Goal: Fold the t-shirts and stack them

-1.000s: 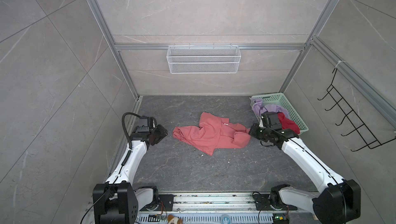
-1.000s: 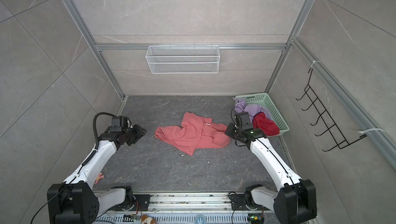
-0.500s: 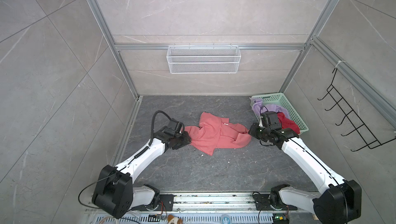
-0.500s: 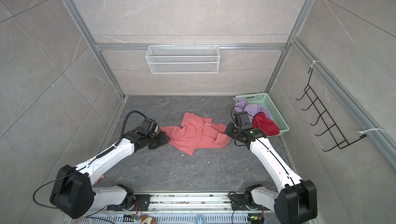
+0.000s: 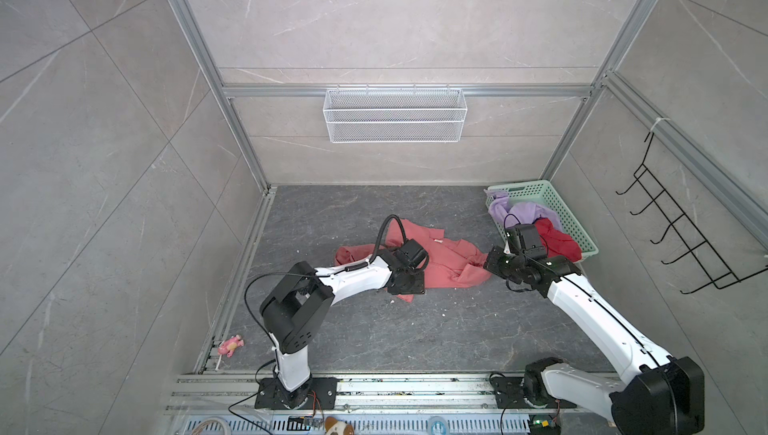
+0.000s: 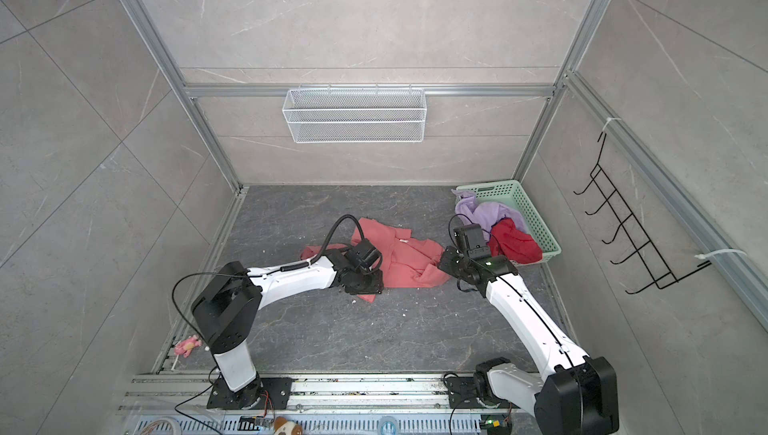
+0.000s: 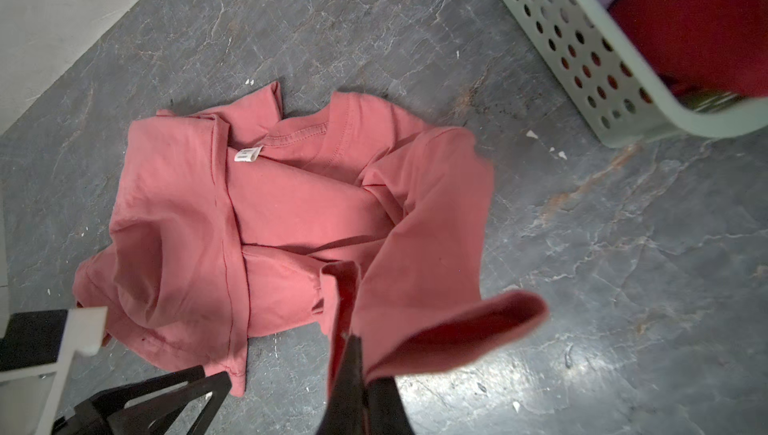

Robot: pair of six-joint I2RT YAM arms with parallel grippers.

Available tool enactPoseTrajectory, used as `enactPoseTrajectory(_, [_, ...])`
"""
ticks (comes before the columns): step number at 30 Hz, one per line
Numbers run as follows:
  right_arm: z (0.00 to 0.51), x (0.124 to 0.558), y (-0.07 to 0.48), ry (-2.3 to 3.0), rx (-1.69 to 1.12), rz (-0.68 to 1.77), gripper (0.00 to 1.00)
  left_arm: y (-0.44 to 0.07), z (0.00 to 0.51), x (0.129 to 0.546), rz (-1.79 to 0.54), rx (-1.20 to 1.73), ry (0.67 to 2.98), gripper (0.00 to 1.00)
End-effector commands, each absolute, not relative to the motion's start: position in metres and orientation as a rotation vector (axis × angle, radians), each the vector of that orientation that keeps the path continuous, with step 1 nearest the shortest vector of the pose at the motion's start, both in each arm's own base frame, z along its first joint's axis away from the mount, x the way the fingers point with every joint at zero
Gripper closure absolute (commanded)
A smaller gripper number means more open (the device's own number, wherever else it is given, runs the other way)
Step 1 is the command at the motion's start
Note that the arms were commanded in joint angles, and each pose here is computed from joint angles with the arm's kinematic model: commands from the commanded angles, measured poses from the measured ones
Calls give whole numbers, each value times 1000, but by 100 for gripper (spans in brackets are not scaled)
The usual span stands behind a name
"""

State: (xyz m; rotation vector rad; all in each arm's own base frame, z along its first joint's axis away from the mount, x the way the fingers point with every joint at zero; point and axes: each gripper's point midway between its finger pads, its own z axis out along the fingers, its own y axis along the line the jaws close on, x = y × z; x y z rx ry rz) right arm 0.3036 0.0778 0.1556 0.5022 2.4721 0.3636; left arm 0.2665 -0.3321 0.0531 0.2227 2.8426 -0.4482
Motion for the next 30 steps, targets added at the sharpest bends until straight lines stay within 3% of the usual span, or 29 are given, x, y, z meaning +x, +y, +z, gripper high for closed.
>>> enactPoseTrajectory(1, [154, 294, 72, 2478, 485, 323, 100, -321, 43, 269, -257, 352, 2862, 44])
enactPoseTrajectory(11, [158, 296, 70, 2472, 476, 303, 100, -304, 5, 246, 7, 440, 2941, 52])
enactPoseTrajectory(18, [164, 301, 70, 2462, 468, 294, 100, -298, 12, 253, 54, 390, 2904, 94])
enactPoseTrajectory(19, [166, 302, 69, 2457, 466, 285, 100, -297, 20, 256, 52, 391, 2881, 100])
enactPoseTrajectory(23, [185, 309, 62, 2415, 443, 231, 100, -285, 70, 277, -8, 336, 2787, 100])
enactPoseTrajectory(30, [285, 334, 50, 2190, 334, 155, 100, -208, 229, 336, -497, 14, 2446, 100])
